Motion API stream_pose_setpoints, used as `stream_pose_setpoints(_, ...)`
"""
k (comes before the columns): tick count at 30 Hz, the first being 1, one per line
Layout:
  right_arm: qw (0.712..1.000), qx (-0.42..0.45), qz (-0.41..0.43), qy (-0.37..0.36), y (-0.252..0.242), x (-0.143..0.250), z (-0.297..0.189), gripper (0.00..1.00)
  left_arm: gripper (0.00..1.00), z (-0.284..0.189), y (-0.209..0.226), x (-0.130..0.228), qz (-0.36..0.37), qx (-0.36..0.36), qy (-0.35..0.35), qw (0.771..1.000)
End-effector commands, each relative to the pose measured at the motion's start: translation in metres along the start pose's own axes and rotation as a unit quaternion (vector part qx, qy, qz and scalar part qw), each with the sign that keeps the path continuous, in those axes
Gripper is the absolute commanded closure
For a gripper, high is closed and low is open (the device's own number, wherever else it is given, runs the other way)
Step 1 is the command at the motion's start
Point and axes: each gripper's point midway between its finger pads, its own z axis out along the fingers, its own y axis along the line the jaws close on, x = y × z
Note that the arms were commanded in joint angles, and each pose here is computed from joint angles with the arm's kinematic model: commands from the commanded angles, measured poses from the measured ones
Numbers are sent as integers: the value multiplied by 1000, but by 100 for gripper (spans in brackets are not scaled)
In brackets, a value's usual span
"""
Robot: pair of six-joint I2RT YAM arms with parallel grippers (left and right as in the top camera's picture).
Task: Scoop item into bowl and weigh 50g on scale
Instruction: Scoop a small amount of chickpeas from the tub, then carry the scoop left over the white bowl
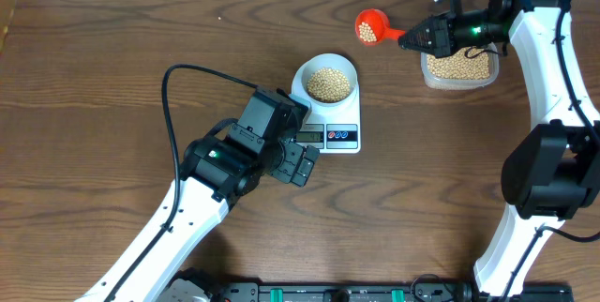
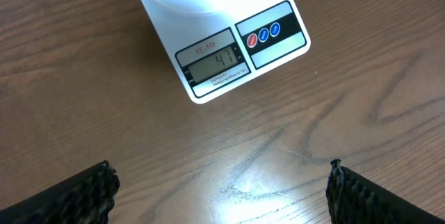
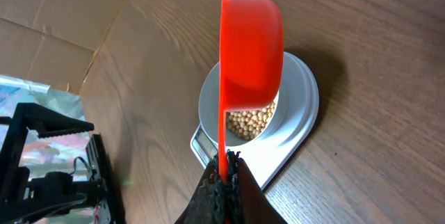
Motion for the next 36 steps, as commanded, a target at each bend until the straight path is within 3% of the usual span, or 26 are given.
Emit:
stream_pose_setpoints(1, 1000, -11, -16, -4, 4, -4, 1, 99, 2, -2, 2, -2, -2, -3, -4, 1000)
stream_pose_setpoints(15, 998, -25, -44, 41, 23, 13, 19, 99, 2, -2, 2, -2, -2, -3, -4, 1000)
stream_pose_setpoints(36, 982, 61, -139, 110, 12, 21, 52, 99, 2, -2, 2, -2, -2, -3, -4, 1000)
